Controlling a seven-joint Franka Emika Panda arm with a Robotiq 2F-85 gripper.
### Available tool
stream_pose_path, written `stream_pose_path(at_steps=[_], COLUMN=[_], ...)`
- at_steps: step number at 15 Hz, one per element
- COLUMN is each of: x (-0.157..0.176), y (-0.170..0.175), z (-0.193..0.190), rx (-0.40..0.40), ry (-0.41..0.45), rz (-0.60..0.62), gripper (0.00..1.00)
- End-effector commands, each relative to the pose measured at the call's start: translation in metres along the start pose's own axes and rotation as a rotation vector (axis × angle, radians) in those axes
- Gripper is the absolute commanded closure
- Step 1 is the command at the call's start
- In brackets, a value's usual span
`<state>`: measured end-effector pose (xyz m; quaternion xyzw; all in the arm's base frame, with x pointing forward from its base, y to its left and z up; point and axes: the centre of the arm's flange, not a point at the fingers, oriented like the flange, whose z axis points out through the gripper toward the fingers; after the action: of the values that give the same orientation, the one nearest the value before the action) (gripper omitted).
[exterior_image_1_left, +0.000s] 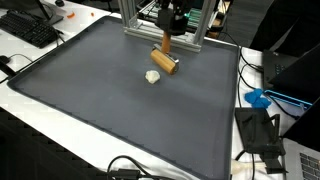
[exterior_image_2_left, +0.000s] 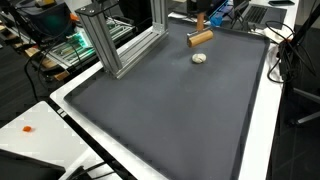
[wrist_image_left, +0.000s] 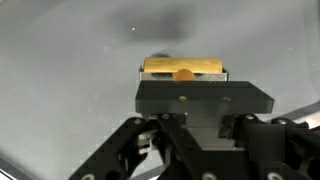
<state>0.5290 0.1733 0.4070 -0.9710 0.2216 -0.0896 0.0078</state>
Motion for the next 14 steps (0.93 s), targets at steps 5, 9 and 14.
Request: stream_pose_path(at_steps=[5, 9, 14], x=[0.026, 0.028, 0.032], y=[-0.005, -0.003, -0.002], z=[0.020, 0.032, 0.049], rx=[-0.064, -0.069, -0.088], ry=[-0.007, -0.031, -0.022], rz=[0.125, 0.168, 0.206], gripper=[0.78, 0.78, 0.78])
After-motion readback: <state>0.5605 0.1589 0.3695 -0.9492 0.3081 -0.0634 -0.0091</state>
